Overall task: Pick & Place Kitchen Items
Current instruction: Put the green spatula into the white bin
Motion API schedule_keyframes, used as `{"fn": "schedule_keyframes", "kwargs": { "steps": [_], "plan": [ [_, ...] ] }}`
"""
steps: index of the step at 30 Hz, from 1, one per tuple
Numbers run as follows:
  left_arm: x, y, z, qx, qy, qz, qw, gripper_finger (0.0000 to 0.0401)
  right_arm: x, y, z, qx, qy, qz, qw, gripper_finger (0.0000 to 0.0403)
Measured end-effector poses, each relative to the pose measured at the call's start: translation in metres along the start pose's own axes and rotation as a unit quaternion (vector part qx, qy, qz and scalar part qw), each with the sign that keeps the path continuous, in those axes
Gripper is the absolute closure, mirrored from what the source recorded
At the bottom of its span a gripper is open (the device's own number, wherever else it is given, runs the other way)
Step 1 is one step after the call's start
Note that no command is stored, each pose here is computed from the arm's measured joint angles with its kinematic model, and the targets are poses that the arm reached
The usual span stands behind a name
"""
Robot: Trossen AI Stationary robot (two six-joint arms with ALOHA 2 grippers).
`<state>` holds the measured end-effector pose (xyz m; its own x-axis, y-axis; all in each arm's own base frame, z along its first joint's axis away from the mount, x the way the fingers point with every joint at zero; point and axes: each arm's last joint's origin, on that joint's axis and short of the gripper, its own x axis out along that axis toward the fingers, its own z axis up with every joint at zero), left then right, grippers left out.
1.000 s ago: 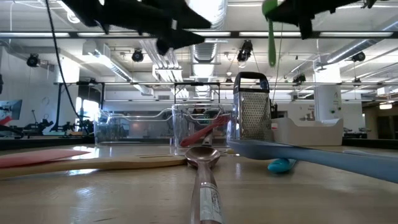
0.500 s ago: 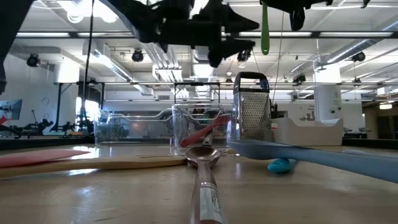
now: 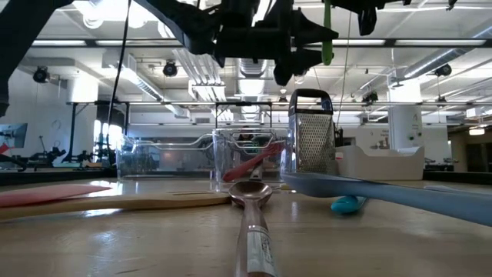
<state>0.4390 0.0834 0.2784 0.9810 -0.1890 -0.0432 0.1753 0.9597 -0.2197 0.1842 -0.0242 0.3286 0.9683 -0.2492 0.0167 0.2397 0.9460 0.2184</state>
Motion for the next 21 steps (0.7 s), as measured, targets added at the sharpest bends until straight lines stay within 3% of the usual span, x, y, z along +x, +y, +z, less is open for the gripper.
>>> {"fn": "schedule_keyframes", "kwargs": {
  "steps": [4, 9, 15, 21],
  "plan": [
    [0.0, -0.001, 0.0, 0.01, 0.001, -0.003, 1.0, 0.0236, -0.002, 0.0, 0.002, -0.004, -0.005, 0.007, 1.0, 0.0392],
    [-0.001, -0.001, 0.001, 0.024, 0.0, -0.006, 1.0, 0.0362, -0.001, 0.0, 0.001, -0.005, -0.004, 0.006, 1.0, 0.0392],
    [-0.002, -0.002, 0.003, 0.015, 0.014, -0.005, 1.0, 0.0366, -0.001, 0.0, 0.001, -0.004, -0.002, 0.009, 1.0, 0.0388],
    [-0.01, -0.007, 0.014, 0.022, 0.089, 0.002, 0.996, 0.0366, -0.015, 0.001, 0.009, 0.011, -0.025, 0.02, 0.999, 0.0345]
  ]
}}
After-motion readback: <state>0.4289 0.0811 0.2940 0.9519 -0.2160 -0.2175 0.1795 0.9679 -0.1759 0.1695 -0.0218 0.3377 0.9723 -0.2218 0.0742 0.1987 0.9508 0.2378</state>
